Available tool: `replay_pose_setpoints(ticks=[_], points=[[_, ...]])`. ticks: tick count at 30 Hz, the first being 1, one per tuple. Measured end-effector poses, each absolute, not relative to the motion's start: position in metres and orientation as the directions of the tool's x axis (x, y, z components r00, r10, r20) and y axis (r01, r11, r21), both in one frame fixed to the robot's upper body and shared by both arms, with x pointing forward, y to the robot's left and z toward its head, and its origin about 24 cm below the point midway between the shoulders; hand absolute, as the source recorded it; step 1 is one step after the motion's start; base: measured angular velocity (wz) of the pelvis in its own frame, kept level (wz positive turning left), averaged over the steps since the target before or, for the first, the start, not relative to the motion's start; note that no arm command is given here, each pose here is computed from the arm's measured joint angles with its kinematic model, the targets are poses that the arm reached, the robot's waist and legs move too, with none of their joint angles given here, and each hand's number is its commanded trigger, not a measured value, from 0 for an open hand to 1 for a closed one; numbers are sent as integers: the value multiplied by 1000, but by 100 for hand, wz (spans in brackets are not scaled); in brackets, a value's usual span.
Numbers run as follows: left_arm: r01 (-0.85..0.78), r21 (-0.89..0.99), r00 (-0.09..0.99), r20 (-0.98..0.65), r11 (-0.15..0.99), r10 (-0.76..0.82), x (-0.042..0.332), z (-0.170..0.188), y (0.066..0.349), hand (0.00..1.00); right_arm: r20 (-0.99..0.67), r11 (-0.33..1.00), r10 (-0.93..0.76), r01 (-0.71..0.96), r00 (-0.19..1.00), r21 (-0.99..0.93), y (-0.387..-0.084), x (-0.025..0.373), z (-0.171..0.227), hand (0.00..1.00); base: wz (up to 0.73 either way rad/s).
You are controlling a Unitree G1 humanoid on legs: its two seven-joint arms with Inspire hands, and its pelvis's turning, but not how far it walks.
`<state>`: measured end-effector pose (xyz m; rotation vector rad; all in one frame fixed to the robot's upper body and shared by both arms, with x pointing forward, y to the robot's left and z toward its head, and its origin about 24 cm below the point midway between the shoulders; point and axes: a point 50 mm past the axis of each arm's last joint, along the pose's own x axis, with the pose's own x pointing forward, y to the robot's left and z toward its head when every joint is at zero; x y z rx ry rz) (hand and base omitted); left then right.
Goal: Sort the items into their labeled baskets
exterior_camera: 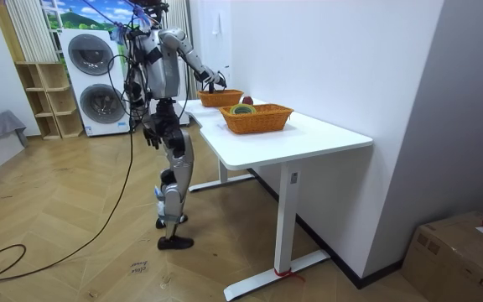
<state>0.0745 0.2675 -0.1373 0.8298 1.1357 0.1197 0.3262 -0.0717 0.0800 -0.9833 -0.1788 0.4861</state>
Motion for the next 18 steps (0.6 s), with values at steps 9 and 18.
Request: replay_pose_setpoints(ticks=[9,18], points=[[317,637,450,-753,703,480,74,-138,267,0,-65,459,479,-313,875,-831,-71,329,85,0,0],[327,635,450,-756,699,476,71,-139,264,0,-46,503,483,-320,875,-803,-72,330,90,0,-1]])
